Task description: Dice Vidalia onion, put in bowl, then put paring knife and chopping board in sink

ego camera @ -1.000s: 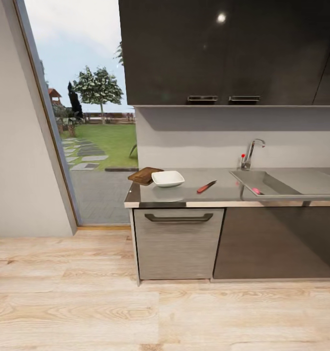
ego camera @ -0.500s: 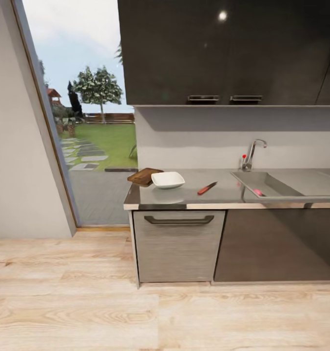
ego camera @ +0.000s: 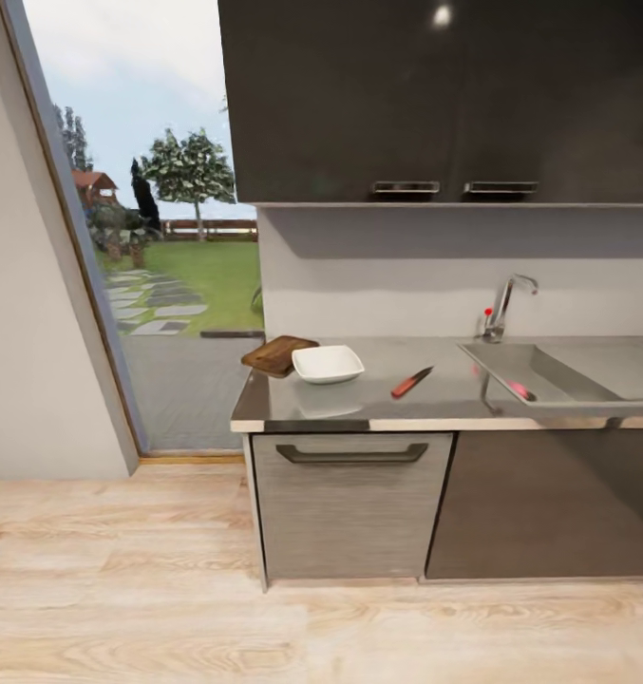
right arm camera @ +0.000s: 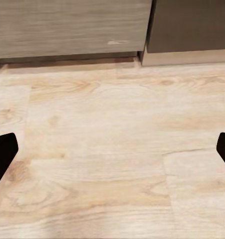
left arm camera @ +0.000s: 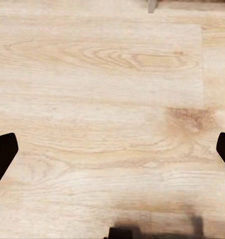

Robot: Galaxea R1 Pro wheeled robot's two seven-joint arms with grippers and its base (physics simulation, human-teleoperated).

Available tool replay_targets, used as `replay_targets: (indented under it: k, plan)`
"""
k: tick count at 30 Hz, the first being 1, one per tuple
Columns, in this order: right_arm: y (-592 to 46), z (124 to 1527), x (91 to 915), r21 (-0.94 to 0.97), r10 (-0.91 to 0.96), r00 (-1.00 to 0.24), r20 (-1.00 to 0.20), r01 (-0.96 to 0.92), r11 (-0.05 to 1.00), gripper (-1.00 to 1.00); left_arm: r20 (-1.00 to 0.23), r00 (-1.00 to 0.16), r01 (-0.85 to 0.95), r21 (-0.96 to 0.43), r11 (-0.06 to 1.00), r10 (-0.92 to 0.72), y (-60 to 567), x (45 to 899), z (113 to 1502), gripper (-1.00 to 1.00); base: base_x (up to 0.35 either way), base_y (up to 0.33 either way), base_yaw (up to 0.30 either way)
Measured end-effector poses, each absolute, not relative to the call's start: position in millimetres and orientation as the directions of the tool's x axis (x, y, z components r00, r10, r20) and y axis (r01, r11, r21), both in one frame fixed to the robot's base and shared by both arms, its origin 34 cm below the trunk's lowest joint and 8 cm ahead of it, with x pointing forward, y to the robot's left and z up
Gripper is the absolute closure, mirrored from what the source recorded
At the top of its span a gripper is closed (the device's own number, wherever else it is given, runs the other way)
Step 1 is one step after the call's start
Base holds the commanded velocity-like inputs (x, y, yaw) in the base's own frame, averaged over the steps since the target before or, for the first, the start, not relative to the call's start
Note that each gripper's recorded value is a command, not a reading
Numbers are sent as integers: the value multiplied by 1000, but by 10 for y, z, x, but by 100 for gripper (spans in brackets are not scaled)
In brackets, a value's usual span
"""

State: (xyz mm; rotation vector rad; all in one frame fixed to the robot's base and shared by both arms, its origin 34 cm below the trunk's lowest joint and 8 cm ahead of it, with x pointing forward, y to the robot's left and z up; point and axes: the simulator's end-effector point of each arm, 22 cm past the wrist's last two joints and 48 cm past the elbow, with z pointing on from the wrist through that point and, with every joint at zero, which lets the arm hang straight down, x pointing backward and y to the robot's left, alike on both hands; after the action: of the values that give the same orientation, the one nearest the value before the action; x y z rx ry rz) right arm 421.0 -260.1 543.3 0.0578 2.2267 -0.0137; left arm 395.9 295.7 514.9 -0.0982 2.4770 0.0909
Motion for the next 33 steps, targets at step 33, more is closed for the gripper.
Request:
replay_targets:
  k: [33]
  plan:
    - [-2610,5412,4190,11,41,-616,-787,53,999,-100,-486,-873,-70,30,997,-47,2849,4935,6450,-100,62,0,0]
